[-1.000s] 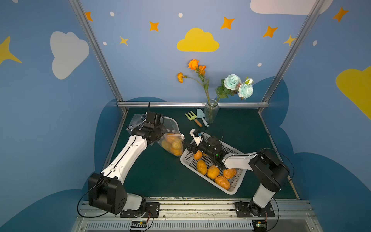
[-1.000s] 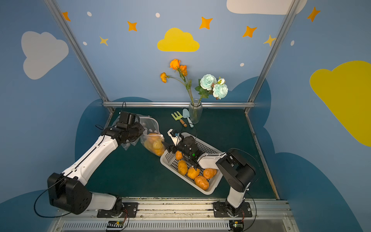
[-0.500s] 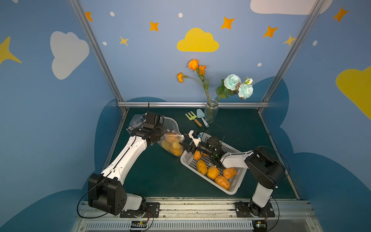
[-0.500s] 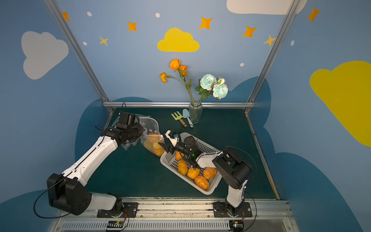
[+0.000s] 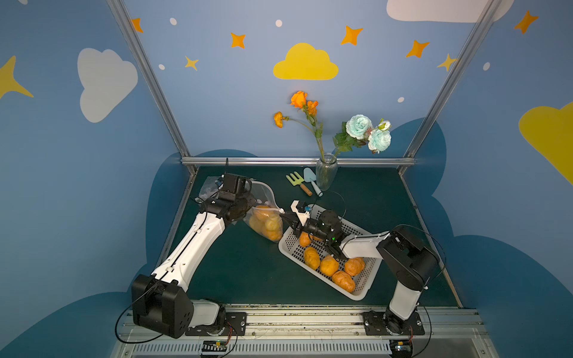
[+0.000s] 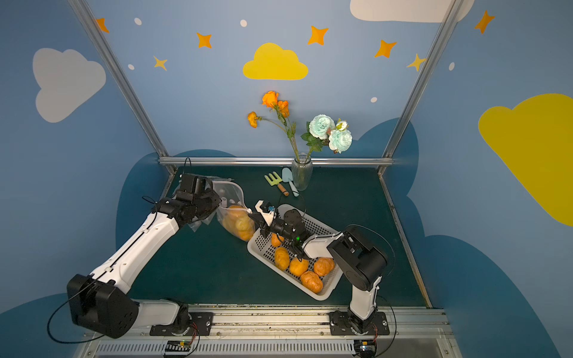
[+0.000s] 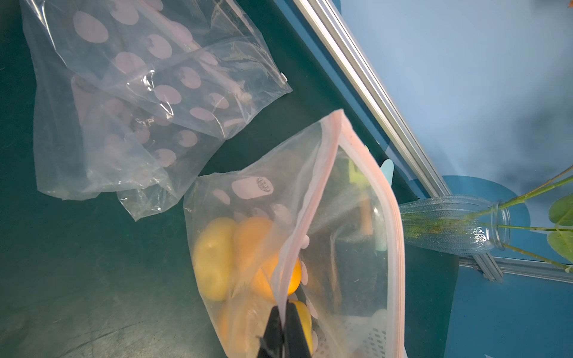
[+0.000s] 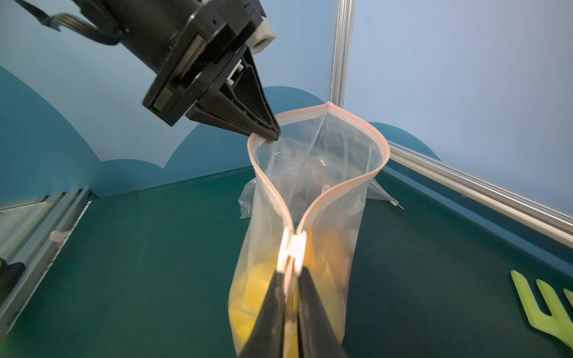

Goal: Put the potatoes into a zipper bag and zip it
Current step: Zip the zipper on the zipper food storage bag.

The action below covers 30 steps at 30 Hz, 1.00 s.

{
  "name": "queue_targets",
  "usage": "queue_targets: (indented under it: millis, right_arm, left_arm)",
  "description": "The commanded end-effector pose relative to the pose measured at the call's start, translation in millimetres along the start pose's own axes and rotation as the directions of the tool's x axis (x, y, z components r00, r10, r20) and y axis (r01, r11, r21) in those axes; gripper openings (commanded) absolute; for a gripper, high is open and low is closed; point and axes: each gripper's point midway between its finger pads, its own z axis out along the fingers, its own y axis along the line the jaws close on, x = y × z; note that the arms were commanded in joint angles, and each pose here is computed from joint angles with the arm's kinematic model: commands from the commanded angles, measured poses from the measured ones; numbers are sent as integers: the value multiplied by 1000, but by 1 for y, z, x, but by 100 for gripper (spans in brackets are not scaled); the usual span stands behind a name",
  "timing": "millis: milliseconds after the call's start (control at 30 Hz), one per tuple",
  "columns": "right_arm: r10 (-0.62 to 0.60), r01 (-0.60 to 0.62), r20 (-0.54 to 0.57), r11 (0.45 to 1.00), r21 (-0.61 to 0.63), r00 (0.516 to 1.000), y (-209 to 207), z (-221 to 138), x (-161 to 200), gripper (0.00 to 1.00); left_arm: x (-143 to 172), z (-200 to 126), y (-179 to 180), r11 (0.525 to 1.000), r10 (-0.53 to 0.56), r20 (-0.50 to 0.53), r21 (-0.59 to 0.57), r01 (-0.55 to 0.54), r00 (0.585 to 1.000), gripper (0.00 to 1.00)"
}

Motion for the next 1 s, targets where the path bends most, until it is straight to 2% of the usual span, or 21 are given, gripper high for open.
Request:
queue_targets:
  millis: [0,133,167,300,367,467,700,800,967]
  right_arm:
    - [-12,12,38,1000,-9,999,-1,2,-12,4]
    - [-16,17,52,1000,-8,999,-1,1,-16,0]
    - [-16,17,53,1000,-11,998,0,1,-17,0]
    - [-15,16,58,1000,-10,998,-2,4,-21,0]
    - [-17,18,56,1000,-8,998,-4,6,-23,0]
    - [-24,24,52,1000,-2,998,-6,8,-27,0]
    - [-97,96,24,995,27,995,-12,17,-28,0]
    - [-123,123,7,992,24,992,-12,21,-25,0]
    - [-190,190,-22,982,-6,981,-8,26,-15,0]
  left_arm:
    - [-1,-5,2,1000,-3,11,8,3,1000,2]
    - [-1,-7,0,1000,-5,9,21,4,1000,5]
    - [-1,-8,1,1000,-4,9,21,4,1000,12]
    - [1,-16,7,1000,-25,3,-5,25,1000,58]
    - [4,-22,9,999,-36,-5,4,36,999,64]
    - [13,-33,6,997,-46,-38,58,48,998,69]
    - [49,-49,-32,962,-9,-245,264,76,970,71]
    - [65,-48,-47,949,16,-308,303,83,951,71]
    - [86,-43,-67,947,77,-341,319,39,937,71]
